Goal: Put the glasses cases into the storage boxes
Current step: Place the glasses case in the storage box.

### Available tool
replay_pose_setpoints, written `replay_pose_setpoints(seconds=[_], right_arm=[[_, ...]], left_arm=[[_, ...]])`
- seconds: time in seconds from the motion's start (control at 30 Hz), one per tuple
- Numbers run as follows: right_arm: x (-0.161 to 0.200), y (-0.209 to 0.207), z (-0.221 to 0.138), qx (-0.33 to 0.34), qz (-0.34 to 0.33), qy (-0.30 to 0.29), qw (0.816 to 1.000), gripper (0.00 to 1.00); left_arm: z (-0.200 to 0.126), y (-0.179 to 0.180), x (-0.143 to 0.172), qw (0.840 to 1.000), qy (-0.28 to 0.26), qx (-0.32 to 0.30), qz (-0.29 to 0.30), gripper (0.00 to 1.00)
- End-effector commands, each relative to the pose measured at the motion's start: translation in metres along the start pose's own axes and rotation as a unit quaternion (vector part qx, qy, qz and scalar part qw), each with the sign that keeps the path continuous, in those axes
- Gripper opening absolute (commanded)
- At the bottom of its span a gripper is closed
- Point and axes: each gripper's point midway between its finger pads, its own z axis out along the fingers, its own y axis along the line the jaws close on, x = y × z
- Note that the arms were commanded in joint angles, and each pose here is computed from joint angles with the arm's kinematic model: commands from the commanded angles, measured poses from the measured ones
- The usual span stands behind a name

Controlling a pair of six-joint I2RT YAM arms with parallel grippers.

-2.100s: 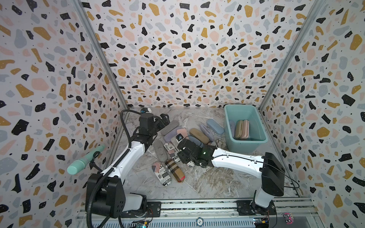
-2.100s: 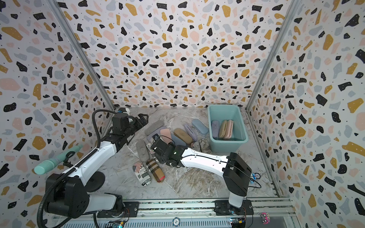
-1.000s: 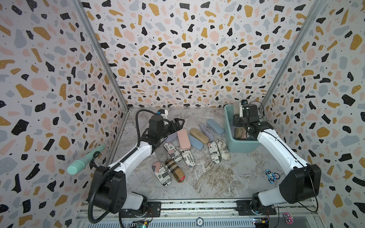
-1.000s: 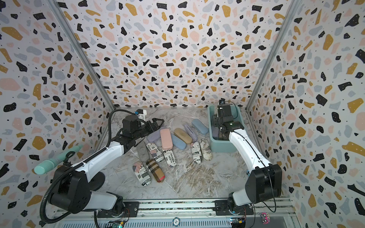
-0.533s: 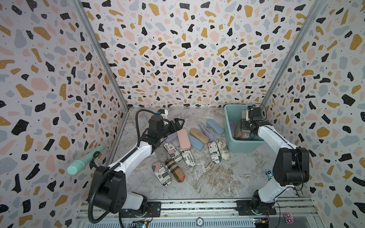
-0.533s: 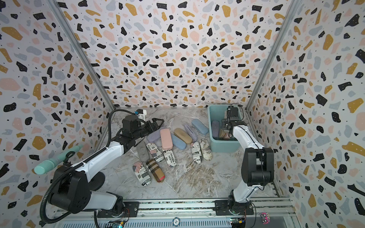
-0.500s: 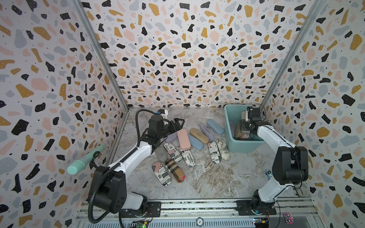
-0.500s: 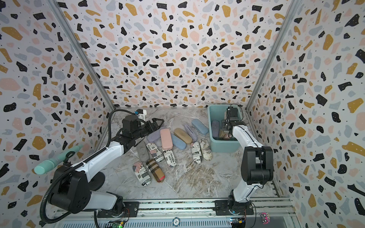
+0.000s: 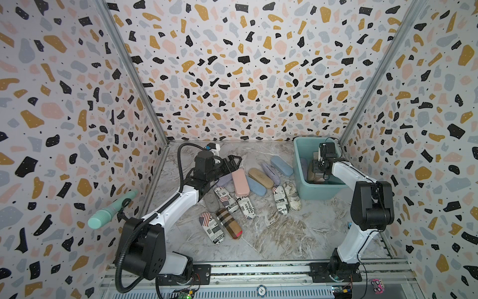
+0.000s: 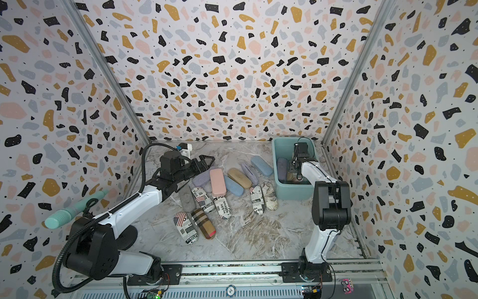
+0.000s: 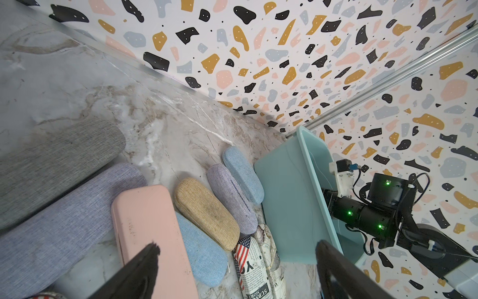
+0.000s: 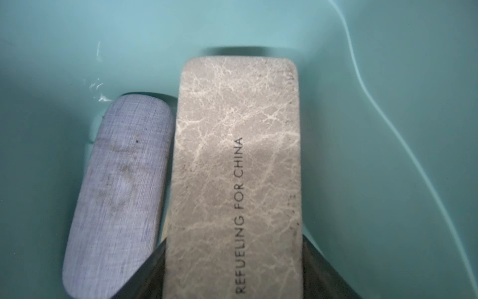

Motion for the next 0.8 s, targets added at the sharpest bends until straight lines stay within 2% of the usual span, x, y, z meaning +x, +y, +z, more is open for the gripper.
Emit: replay_pose_setpoints(seconds=[0.0, 0.17, 0.37, 0.57, 0.77], right_arm=[[-0.013, -0.007, -0.002, 0.013, 0.01, -0.008, 1.0, 0.69], [-0.009, -0.007, 0.003, 0.015, 0.017, 0.002, 1.0, 0.72], [-0.018, -0.004, -0.009, 0.003, 0.031, -0.013, 0.999, 0.79], [-0.037, -0.002, -0.034, -0.003, 0.04, -0.046, 0.998, 0.82], [-0.065, 0.006, -0.078, -0.001, 0.035, -0.099, 0.994, 0.85]], left_arm=[[-0.002, -0.014, -0.013, 1.0, -0.015, 0.015, 0.019, 0.95], [-0.001, -0.014, -0.013, 1.0, -0.015, 0.014, 0.019, 0.95], [-0.001, -0.014, -0.012, 1.0, -0.014, 0.015, 0.019, 0.95], [-0.002, -0.015, -0.013, 1.0, -0.016, 0.014, 0.022, 0.95], [-0.004, -0.016, -0.015, 0.999, -0.018, 0.013, 0.025, 0.95]])
